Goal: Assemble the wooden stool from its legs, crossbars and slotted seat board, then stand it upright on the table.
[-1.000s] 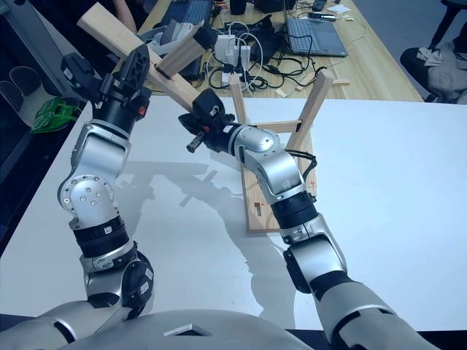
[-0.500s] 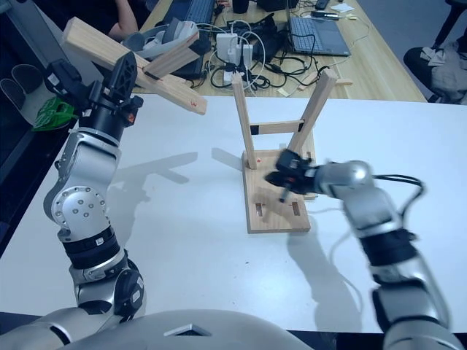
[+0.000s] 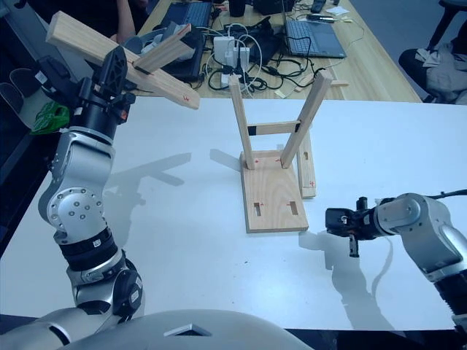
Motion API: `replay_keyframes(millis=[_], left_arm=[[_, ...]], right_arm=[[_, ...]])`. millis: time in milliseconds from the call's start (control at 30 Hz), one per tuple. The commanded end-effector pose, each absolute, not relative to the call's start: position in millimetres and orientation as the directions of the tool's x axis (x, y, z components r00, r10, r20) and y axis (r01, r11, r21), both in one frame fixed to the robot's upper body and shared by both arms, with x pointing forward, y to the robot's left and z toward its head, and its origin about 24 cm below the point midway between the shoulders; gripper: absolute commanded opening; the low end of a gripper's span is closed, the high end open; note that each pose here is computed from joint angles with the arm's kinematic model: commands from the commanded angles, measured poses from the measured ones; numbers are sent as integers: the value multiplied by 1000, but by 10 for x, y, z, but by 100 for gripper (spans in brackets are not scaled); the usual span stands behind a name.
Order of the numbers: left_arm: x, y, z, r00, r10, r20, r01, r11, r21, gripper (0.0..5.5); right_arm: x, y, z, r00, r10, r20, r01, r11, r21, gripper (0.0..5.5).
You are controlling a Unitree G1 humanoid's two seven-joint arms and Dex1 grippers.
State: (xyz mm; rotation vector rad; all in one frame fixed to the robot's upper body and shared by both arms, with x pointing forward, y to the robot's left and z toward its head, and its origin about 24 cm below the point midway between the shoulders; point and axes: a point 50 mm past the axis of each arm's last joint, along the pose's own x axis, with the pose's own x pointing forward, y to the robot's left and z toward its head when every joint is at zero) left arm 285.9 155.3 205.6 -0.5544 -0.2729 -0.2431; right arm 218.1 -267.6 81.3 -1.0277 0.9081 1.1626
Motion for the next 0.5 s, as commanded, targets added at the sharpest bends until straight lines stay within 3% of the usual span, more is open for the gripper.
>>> replay_keyframes(millis=[33, 133, 333, 500], left_arm=[[2884, 1530, 2124, 931, -181, 318, 319, 828, -461, 103], [2899, 1560, 2130, 934, -176, 311, 309, 833, -459, 103], [2910, 1534, 2109, 935, -197, 294, 319, 829, -459, 103], [2923, 1565, 2107, 933, -219, 284, 330, 836, -438, 103]], right_arm=[[2280, -2515, 855, 155, 228, -961, -986, -31, -166, 0], [2360, -2440, 874, 151, 232, -961, -985, -42, -165, 0], [2596, -1949, 806, 177, 411, -894, -981, -2, -195, 0], [2703, -1637, 694, 201, 477, -856, -976, 27, -215, 0]])
